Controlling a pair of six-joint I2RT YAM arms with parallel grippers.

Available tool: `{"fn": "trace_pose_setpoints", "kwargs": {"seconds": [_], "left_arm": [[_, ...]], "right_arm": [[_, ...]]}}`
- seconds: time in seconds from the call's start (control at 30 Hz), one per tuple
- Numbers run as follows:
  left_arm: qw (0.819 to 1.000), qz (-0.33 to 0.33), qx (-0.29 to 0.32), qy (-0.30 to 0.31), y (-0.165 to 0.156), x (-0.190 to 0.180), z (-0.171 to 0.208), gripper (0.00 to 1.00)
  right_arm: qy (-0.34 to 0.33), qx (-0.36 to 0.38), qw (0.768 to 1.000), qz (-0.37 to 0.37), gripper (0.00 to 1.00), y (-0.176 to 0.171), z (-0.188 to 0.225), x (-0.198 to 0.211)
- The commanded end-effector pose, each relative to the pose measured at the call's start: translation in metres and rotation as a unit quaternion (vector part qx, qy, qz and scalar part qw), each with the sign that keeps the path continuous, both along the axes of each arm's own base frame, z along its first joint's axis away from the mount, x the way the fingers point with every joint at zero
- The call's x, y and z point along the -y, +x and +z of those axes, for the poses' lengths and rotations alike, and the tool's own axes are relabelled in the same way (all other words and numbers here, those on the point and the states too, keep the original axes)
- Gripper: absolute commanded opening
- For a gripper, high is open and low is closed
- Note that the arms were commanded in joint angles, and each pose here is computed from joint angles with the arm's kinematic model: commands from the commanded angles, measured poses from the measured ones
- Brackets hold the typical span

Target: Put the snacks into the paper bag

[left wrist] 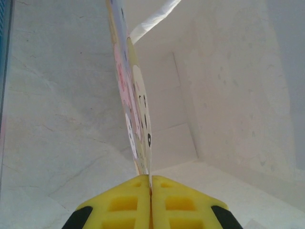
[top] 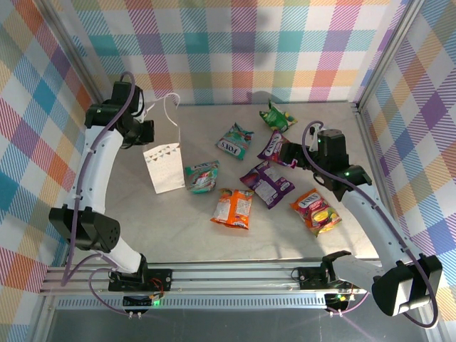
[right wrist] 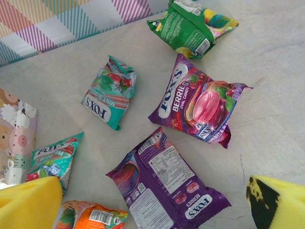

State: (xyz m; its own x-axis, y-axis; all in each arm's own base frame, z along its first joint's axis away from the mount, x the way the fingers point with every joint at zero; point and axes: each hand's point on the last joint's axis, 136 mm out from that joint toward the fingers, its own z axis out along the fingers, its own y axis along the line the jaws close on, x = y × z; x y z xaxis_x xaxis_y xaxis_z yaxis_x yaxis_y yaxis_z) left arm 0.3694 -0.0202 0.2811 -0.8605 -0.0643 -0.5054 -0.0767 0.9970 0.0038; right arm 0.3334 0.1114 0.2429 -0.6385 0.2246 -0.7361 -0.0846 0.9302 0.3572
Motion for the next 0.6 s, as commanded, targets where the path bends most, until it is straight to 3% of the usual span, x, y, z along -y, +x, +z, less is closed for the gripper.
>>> {"fn": "trace_pose_setpoints", "kwargs": {"seconds": [0.0, 0.33, 0.57], "left_arm": [[1.000, -0.028, 0.001, -0.011, -0.009, -0.003, 0.003, 0.00], [0.991, -0.114, 0.011, -0.075, -0.035, 0.021, -0.002, 0.02], [0.992, -0.119, -0.005, -0.035, -0.055, 0.009, -0.008, 0.07]], "right_arm": [[0.014, 0.010, 1.000, 0.008, 0.99, -0.003, 0.013, -0.005], [0.017, -0.011, 1.000, 0.018, 0.99, -0.005, 0.008, -0.010], [0.025, -0.020, 0.999, 0.032, 0.99, -0.005, 0.007, -0.020]]}}
